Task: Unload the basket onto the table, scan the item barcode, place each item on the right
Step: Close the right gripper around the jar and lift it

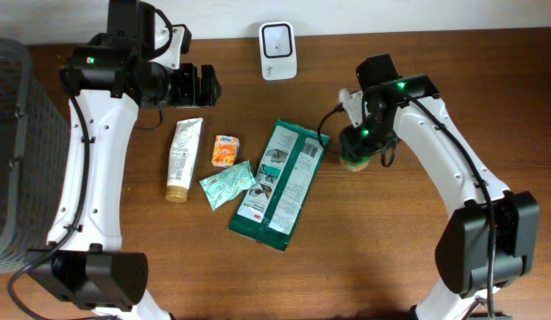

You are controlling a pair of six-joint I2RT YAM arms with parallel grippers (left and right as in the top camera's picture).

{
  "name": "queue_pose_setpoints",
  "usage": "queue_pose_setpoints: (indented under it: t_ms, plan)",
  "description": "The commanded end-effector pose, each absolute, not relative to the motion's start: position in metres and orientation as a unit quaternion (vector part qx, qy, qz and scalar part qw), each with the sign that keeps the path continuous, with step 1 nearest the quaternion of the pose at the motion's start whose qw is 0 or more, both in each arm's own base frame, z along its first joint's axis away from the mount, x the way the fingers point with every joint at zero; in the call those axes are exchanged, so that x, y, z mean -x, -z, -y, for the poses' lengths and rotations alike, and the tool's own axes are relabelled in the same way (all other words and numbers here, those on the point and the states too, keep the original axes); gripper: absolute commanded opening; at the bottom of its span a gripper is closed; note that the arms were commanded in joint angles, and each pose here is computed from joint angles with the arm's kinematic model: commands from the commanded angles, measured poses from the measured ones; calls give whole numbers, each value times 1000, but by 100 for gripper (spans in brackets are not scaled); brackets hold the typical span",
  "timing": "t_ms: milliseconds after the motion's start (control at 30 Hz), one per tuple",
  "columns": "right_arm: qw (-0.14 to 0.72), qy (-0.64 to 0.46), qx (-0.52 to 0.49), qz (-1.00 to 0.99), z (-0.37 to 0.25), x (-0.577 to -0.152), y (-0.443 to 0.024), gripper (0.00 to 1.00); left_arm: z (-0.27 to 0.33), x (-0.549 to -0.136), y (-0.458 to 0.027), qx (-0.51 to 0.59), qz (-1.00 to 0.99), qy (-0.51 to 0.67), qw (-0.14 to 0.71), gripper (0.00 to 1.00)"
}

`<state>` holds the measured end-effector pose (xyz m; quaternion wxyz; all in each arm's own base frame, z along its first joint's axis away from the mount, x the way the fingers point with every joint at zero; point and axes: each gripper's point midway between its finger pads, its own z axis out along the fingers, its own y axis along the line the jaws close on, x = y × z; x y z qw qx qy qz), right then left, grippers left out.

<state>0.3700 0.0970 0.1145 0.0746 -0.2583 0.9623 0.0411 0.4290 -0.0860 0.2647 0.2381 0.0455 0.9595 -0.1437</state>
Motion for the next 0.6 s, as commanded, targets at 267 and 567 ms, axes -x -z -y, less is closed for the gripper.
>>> queue_pose_setpoints:
  t_ms: [267, 567]
  plan:
    - [65, -55, 544, -835, -100, -343, -66, 55, 87, -429, -276, -57, -954, 147, 253, 99]
    - [94, -58, 378, -919, -98, -365, -78, 98, 87, -429, -276, -57, -955, 147, 253, 99]
